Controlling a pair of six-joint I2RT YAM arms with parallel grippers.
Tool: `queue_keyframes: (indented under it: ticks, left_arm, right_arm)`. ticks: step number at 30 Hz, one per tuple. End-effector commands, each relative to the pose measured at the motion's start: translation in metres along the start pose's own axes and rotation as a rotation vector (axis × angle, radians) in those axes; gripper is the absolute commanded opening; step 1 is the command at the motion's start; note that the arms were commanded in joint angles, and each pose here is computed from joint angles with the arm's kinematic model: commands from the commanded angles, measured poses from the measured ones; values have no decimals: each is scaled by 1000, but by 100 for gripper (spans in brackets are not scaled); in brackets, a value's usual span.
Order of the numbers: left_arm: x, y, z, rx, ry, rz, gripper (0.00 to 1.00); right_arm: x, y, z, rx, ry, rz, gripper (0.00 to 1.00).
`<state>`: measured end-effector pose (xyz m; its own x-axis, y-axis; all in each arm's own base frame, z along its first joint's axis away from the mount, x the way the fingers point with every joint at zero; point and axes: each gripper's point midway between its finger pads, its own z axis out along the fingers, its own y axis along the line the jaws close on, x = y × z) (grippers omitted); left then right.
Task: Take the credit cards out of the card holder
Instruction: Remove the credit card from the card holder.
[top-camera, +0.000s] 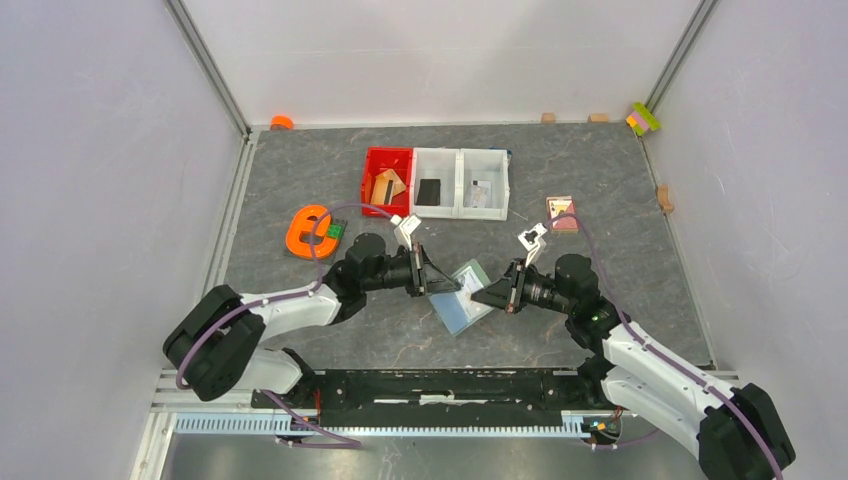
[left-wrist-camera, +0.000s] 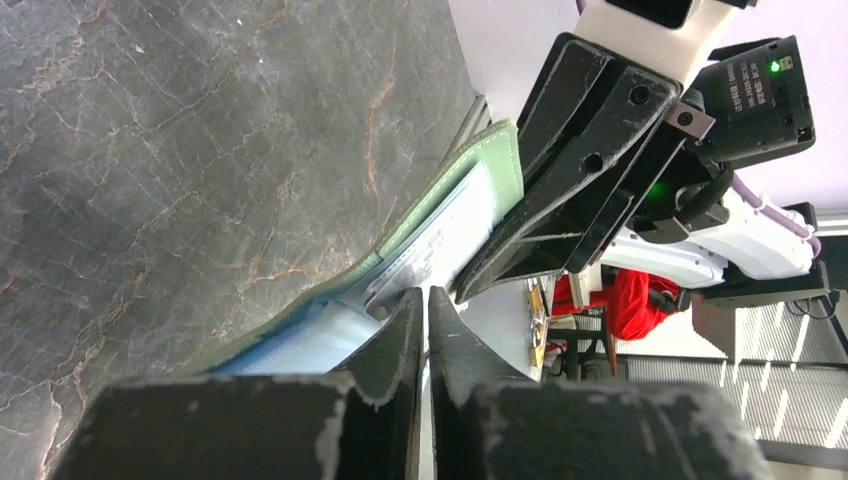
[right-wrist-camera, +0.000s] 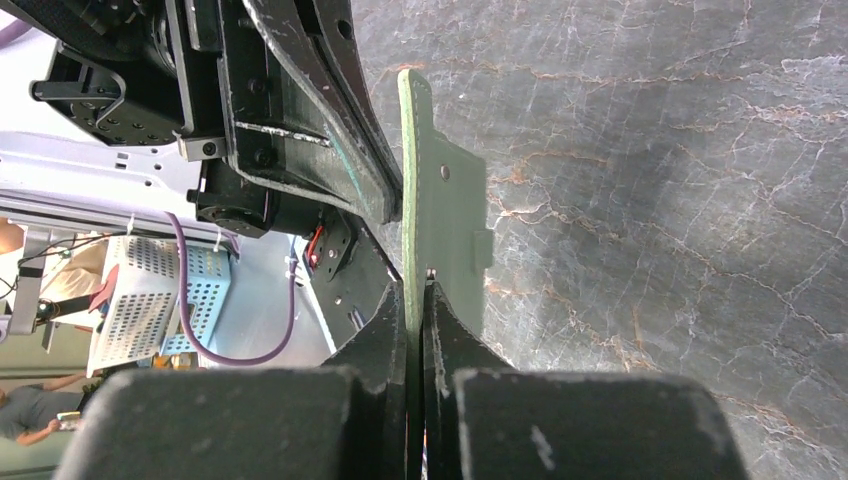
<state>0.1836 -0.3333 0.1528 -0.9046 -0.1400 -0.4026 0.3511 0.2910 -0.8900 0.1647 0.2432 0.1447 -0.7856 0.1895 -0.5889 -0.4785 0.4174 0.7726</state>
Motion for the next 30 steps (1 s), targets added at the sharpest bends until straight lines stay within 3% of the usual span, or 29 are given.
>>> queue_keyframes:
  ticks: [1, 7, 17, 19, 24, 26, 28, 30]
  left_arm:
    - [3, -8, -5, 63, 0, 54, 13]
    - [9, 0, -6, 59, 4, 37, 34]
    - [12, -9, 6, 143, 32, 1, 43]
    - [11, -14, 7, 167, 34, -1, 37]
    - [6, -14, 8, 192, 10, -14, 3]
    - [1, -12, 4, 206, -21, -33, 2]
    - [-1, -12, 1, 225, -28, -46, 2]
    - [1, -10, 1, 229, -17, -52, 2]
  right_arm:
    - [-13, 6, 1, -15, -39, -24, 0]
    - [-11, -2, 2, 12, -43, -1, 0]
    - [-5, 8, 3, -67, -32, 58, 0]
    - [-3, 7, 3, -69, -25, 60, 0]
    - [-4, 12, 2, -92, -26, 59, 0]
    - [-5, 12, 0, -95, -34, 55, 8]
    - [-8, 11, -2, -93, -51, 50, 22]
    - [-12, 9, -4, -84, -74, 50, 27]
